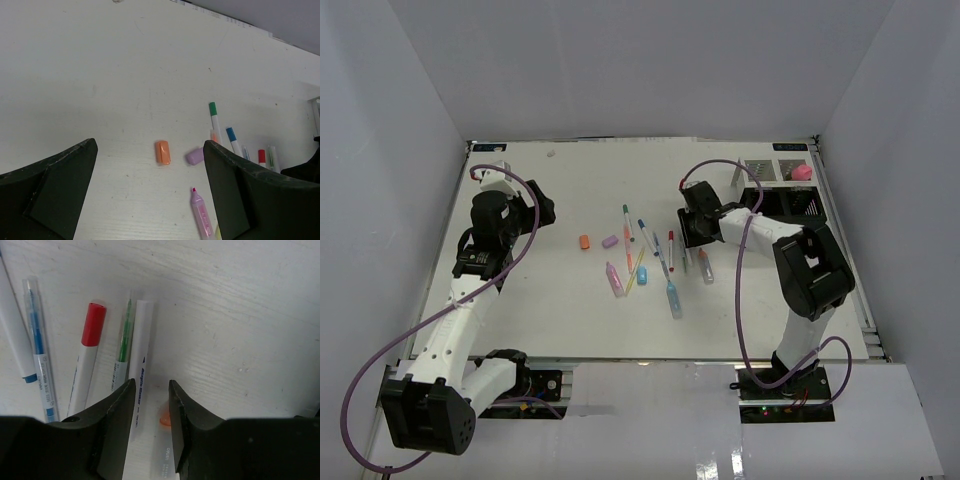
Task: Sort the stationery into containers
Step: Pick up the pen from the center of the board.
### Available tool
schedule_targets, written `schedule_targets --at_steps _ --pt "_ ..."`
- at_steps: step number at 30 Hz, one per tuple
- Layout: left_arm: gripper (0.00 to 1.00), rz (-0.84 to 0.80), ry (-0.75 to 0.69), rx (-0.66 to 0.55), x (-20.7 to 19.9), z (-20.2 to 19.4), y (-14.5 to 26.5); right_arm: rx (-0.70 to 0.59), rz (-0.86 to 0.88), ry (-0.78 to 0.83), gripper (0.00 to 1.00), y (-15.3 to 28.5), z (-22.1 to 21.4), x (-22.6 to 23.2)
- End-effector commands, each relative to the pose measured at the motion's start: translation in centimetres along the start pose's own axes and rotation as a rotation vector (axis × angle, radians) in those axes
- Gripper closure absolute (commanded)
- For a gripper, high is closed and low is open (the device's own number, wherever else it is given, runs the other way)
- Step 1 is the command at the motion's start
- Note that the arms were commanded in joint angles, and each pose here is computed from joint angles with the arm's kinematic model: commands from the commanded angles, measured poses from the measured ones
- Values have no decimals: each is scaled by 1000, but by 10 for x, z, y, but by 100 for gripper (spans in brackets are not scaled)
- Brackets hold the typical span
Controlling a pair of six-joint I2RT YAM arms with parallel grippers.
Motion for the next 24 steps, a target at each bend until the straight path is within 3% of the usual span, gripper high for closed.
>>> schedule_targets --at_steps 1,24 --pt "2 -14 7 10 -1 -2 0 -20 -6 -18 61 -5 8 0" --pt "2 -15 8 11 -1 -2 0 -1 13 -32 66 -24 11 5"
Point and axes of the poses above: each gripper's point midway between its finger pads, its own y axis back along the fingers, its own x axis along the line the jaws close on, z = x × y, the point moved 9 cm from there along y, back along the fingers, and after that the axes turned 8 degrees about y, right-handed, at the moved point
